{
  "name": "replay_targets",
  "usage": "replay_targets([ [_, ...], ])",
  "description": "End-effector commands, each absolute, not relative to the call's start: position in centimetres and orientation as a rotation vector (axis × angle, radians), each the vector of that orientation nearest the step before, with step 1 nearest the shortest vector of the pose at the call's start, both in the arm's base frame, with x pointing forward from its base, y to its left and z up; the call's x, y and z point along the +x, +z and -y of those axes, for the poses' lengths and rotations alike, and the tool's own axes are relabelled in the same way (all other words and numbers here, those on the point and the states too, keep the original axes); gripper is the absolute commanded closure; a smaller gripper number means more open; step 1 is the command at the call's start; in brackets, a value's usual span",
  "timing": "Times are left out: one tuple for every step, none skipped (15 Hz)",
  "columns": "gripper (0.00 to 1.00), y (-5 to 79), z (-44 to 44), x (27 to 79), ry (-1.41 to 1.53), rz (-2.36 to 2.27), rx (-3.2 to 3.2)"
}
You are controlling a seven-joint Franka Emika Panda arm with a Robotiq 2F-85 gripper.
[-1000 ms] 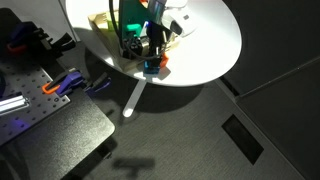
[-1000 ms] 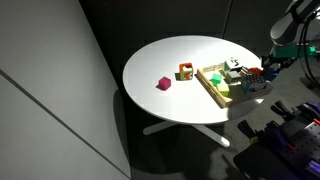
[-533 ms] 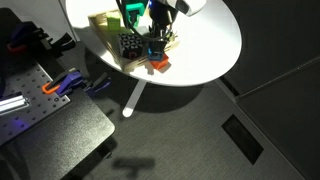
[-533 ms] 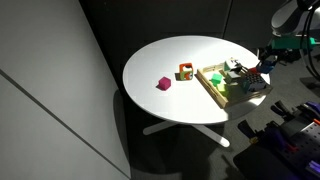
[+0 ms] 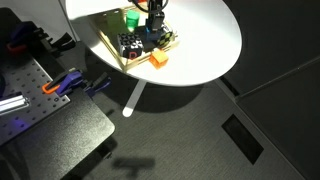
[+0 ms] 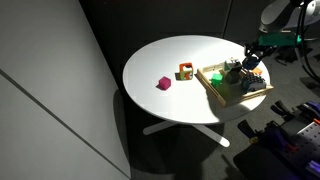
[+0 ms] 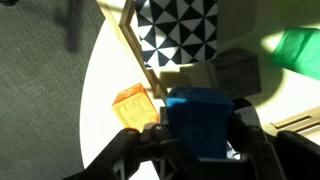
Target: Pick up the blue block and put it in the wooden tray
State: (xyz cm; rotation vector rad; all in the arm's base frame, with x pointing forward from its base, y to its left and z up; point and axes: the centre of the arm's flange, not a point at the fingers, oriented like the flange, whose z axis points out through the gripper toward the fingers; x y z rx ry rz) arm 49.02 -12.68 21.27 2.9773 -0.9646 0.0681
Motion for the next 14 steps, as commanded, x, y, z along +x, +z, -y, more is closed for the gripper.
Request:
replay_targets([
  [0.69, 21.9, 10.1, 51.0, 0.138, 0.949, 3.001],
  [0.69, 22.0, 9.5, 51.3, 0.152, 0.938, 3.007],
  [0.69, 22.0, 8.9, 51.6, 0.171, 0.927, 3.012],
  [0.21, 22.1, 8.5, 51.8, 0.186, 0.920, 3.011],
  [0.18, 22.1, 8.2, 52.0, 0.195, 0.916, 3.012],
  [0.12, 22.1, 8.0, 52.0, 0.206, 0.918, 3.011],
  [0.04, 22.0, 8.0, 52.1, 0.212, 0.918, 3.012],
  [0.01, 22.0, 8.1, 52.1, 0.214, 0.918, 3.015],
  [0.00, 22.0, 8.3, 52.0, 0.213, 0.919, 3.018],
  [0.00, 22.1, 8.5, 51.8, 0.205, 0.918, 3.023],
  [0.00, 22.2, 8.7, 51.6, 0.191, 0.922, 3.023],
  [0.00, 22.3, 8.9, 51.4, 0.172, 0.923, 3.022],
  [0.00, 22.4, 9.2, 51.1, 0.146, 0.918, 3.019],
  [0.00, 22.5, 9.4, 50.8, 0.116, 0.909, 3.017],
])
